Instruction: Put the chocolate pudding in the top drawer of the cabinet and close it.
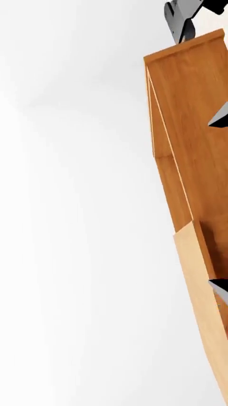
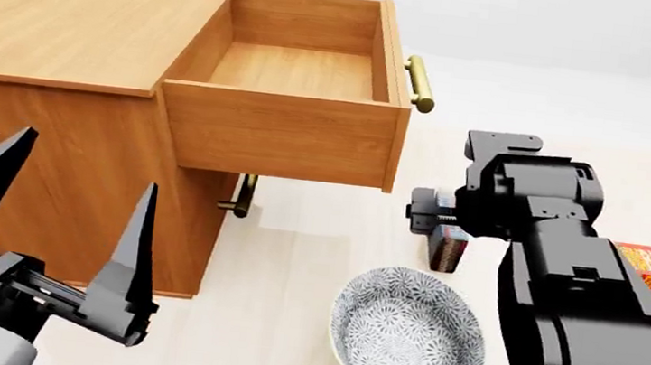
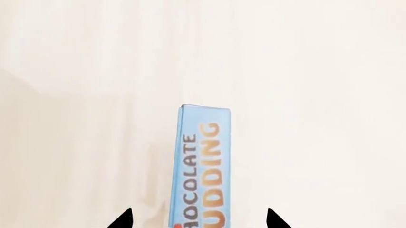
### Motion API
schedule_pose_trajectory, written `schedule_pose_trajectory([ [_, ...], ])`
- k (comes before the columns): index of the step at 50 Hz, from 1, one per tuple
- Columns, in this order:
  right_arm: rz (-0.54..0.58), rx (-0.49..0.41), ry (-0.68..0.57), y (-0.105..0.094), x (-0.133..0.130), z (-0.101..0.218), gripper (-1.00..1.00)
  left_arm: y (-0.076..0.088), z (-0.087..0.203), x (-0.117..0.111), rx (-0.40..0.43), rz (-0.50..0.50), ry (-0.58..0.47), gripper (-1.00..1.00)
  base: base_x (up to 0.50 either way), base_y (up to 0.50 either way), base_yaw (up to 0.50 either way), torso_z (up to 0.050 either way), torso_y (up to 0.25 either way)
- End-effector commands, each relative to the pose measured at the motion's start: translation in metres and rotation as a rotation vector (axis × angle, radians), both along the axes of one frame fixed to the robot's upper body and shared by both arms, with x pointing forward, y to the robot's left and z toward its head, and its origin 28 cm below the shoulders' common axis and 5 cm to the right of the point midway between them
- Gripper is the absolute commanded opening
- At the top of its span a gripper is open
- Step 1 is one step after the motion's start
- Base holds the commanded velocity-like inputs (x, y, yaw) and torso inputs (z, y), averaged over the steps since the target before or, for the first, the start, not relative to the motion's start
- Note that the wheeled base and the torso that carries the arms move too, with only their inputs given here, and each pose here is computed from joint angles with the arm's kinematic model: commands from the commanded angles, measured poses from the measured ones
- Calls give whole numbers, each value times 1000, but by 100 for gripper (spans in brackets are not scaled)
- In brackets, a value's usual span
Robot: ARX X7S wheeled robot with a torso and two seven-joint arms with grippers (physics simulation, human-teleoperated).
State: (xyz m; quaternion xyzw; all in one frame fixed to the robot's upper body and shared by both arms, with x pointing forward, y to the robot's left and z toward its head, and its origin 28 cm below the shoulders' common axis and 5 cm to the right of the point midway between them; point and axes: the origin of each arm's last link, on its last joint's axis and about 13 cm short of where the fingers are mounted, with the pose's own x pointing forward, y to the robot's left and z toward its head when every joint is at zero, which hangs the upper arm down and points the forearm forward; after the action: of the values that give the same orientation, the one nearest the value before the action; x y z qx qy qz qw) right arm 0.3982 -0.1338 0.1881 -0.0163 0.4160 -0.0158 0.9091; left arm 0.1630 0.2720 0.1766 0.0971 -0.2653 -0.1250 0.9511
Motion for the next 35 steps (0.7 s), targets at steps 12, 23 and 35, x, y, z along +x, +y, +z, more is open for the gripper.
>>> schedule_pose_trajectory([
  [12, -23, -12, 22, -1, -2, -3, 100, -2, -5, -2, 56, -21, -4, 100, 0, 0, 0, -50, 0],
  [23, -11, -12, 25, 0, -2, -6, 100, -3, -6, -1, 64, -26, -8, 100, 0, 0, 0, -50, 0],
  [35, -14, 8, 33, 0, -3, -8, 100, -4, -7, -2, 80, -35, -6, 100, 0, 0, 0, -50, 0],
])
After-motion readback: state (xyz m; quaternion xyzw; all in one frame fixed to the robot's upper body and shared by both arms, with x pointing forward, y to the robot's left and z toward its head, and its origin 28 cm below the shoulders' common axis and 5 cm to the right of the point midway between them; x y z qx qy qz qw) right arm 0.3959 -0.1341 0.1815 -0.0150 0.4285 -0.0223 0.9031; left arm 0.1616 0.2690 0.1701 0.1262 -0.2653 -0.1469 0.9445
